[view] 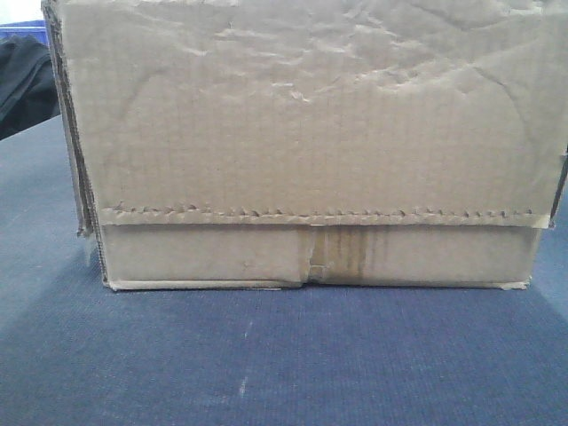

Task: Stack two boxes on right shelf middle
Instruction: 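Lift the stacked boxes off the table with both grippers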

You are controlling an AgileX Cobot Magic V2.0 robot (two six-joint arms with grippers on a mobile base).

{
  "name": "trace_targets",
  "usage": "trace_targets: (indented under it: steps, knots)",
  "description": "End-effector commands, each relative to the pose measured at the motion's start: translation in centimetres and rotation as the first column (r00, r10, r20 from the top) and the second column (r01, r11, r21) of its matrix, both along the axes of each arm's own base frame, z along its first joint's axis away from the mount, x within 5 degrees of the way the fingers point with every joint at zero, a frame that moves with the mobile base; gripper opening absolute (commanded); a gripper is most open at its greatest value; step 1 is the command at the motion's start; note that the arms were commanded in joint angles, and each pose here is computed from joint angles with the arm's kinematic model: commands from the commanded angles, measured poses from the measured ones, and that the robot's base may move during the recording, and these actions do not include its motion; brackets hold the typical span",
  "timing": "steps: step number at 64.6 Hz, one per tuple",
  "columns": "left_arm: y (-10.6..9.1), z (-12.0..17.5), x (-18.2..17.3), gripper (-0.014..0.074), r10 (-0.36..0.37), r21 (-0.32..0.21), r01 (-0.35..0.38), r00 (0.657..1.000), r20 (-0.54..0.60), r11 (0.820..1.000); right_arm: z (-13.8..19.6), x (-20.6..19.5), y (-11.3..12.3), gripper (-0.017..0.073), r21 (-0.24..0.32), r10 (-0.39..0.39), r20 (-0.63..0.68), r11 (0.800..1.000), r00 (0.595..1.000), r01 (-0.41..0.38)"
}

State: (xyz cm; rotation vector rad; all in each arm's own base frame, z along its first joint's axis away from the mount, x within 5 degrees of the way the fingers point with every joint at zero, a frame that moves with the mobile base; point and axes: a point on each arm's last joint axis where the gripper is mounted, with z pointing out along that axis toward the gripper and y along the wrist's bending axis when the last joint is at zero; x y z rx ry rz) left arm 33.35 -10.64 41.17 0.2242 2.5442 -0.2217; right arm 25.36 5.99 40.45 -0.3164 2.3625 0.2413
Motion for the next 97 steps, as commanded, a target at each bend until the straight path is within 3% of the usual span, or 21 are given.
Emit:
trace_targets:
  steps: [1,32,37,42,50,55,59,79,97]
  knots:
    - [-0.1,-0.9,-0.3,0.0598,-0.009,-0.01,0.009,0.999,-0.031,1.0,-0.9,1.0,0.6,0.0568,-0.014,0.017,-0.037,1.0,0.999,-0.017]
    - [-1.3,-6.7,0.9,0.0598,-0.023,0.063,0.037,0.98,-0.199,0.997,-6.7,5.7,1.9,0.0568,-0.048,0.021,-0.22,0.998,0.975,-0.032]
    - [-1.3,-7.0,1.0,0.0563,-0.022,0.068,0.037,0.978,-0.209,0.997,-7.3,6.1,1.9,0.0545,-0.051,0.02,-0.237,0.998,0.971,-0.033]
    - [-1.3,-7.1,1.0,0.0462,-0.022,0.071,0.037,0.977,-0.21,0.997,-7.6,6.3,2.0,0.047,-0.052,0.02,-0.243,0.998,0.97,-0.033]
    - [-1.3,-7.1,1.0,0.0123,-0.022,0.071,0.037,0.977,-0.21,0.997,-7.6,6.3,2.0,0.0195,-0.052,0.02,-0.244,0.998,0.97,-0.033]
    - [-1.3,-7.1,1.0,-0.0109,-0.022,0.071,0.037,0.977,-0.21,0.997,-7.6,6.3,2.0,-0.0023,-0.052,0.02,-0.245,0.998,0.969,-0.034]
    - [-1.3,-7.1,1.0,-0.0111,-0.022,0.071,0.037,0.977,-0.21,0.997,-7.6,6.3,2.0,-0.0173,-0.053,0.02,-0.248,0.998,0.969,-0.034]
    - [-1.0,-6.2,0.5,-0.0111,0.03,0.05,-0.021,0.981,-0.193,0.999,-6.3,5.2,1.8,-0.0153,-0.041,0.012,-0.229,0.999,0.973,-0.022]
    - [0.0,0.5,-2.5,-0.0111,0.033,-0.027,-0.033,0.999,-0.001,0.999,0.7,1.8,1.1,-0.0153,0.001,0.02,-0.016,1.0,1.0,-0.02]
